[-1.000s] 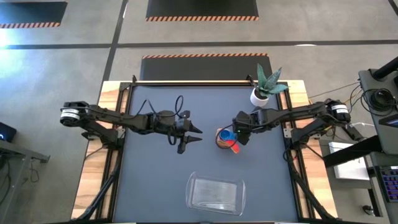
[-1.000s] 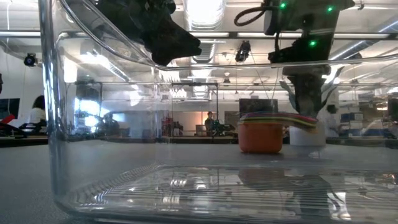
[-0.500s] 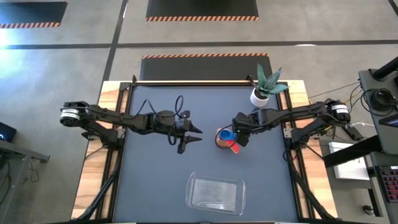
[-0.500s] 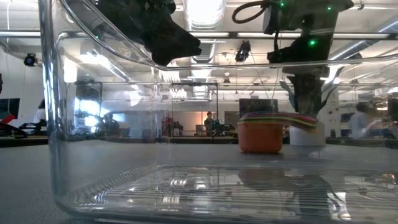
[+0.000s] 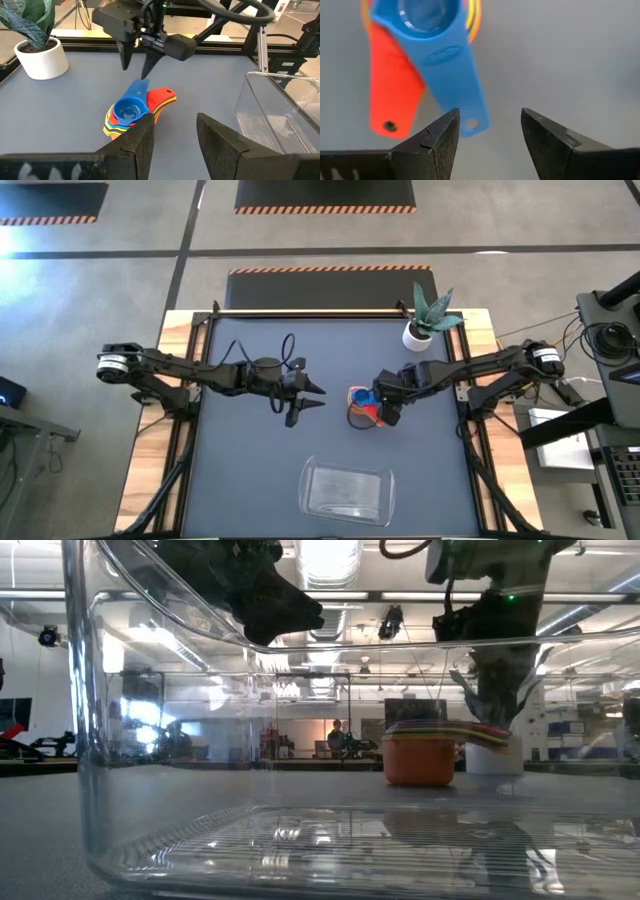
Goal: Nest measuring cups in basket
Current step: Stack the blue measuring cup on top of the orange measuring cup
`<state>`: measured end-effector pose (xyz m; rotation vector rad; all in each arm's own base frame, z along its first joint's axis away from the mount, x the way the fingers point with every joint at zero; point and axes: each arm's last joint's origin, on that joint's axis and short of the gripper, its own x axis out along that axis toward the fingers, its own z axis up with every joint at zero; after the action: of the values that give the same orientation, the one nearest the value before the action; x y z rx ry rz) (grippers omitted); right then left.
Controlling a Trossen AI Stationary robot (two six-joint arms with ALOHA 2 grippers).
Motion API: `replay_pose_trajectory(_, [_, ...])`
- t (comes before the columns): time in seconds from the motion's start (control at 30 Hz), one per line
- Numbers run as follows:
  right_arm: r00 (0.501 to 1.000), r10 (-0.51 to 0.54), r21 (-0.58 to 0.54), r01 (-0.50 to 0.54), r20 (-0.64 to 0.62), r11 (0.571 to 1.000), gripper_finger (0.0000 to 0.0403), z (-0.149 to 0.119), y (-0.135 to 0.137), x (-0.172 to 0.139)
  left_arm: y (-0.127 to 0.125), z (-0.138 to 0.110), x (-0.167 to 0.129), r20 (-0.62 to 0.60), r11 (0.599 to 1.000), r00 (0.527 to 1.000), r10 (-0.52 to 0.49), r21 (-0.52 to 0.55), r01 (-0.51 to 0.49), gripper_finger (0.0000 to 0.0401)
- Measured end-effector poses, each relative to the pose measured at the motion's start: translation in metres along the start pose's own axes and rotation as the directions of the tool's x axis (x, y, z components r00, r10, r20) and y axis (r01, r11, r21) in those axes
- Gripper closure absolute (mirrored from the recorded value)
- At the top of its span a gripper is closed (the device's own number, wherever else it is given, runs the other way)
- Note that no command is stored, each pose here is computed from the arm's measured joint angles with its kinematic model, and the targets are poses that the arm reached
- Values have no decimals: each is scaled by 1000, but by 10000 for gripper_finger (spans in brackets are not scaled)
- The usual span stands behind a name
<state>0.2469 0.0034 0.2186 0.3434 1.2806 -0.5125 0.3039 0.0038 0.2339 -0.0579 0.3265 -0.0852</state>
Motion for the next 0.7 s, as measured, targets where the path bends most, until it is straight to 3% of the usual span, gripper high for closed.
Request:
replay_pose_trajectory(0.23, [999,50,-33,-50,-5,998,202,-5,10,-2,0,0,0,0,1000,1000,0,0,0,272])
replay_pose_trajectory(0.47, [983,-140,48,135,122,990,202,3,-2,-2,0,0,0,0,1000,1000,0,0,0,272])
replay_pose_trajectory(0.7, [983,-164,49,161,87,986,202,9,-9,6,0,0,0,0,1000,1000,0,-3,0,272])
